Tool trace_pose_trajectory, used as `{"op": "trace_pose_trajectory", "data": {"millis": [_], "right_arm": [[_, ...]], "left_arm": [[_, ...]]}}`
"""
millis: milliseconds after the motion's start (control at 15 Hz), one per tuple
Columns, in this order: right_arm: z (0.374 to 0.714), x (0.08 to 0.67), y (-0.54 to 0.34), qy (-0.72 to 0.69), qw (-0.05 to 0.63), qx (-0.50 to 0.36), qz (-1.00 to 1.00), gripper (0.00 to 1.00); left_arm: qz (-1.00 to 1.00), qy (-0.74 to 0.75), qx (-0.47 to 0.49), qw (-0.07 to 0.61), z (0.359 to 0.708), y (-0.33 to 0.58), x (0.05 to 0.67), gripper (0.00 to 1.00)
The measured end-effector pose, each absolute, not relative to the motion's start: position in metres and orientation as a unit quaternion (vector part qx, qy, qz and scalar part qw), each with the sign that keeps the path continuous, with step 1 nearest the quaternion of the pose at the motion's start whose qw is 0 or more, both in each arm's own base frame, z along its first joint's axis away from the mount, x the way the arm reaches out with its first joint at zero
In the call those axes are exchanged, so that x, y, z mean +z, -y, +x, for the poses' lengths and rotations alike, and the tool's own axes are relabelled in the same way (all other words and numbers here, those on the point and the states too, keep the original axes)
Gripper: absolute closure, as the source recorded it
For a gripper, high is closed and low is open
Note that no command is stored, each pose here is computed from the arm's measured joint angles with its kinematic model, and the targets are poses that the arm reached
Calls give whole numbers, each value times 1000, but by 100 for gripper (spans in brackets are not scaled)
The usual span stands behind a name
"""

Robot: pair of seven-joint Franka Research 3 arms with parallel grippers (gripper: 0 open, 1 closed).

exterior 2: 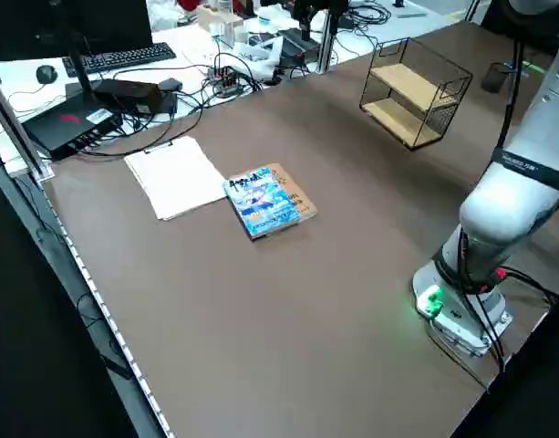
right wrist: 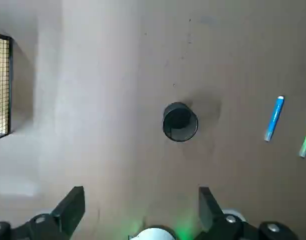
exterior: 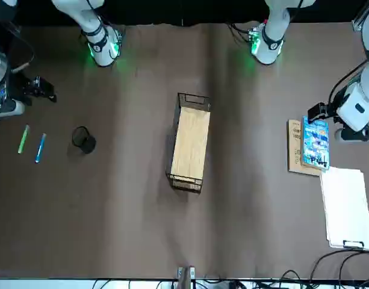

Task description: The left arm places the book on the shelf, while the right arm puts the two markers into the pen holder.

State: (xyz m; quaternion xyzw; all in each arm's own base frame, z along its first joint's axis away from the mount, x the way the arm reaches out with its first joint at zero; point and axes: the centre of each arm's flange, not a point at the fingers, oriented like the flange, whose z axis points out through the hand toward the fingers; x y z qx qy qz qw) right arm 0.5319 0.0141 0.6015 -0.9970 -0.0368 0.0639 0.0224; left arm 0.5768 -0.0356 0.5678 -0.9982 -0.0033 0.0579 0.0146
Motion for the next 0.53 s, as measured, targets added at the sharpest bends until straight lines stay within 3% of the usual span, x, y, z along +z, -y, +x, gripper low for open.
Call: {"op": "trace_pose_trajectory", "data": {"millis": [533], "right_arm": [[535, 603, 11, 19, 20, 50, -998, 0]], "left_arm": [[-998, 17, 58, 14, 577, 23, 568, 0]]}}
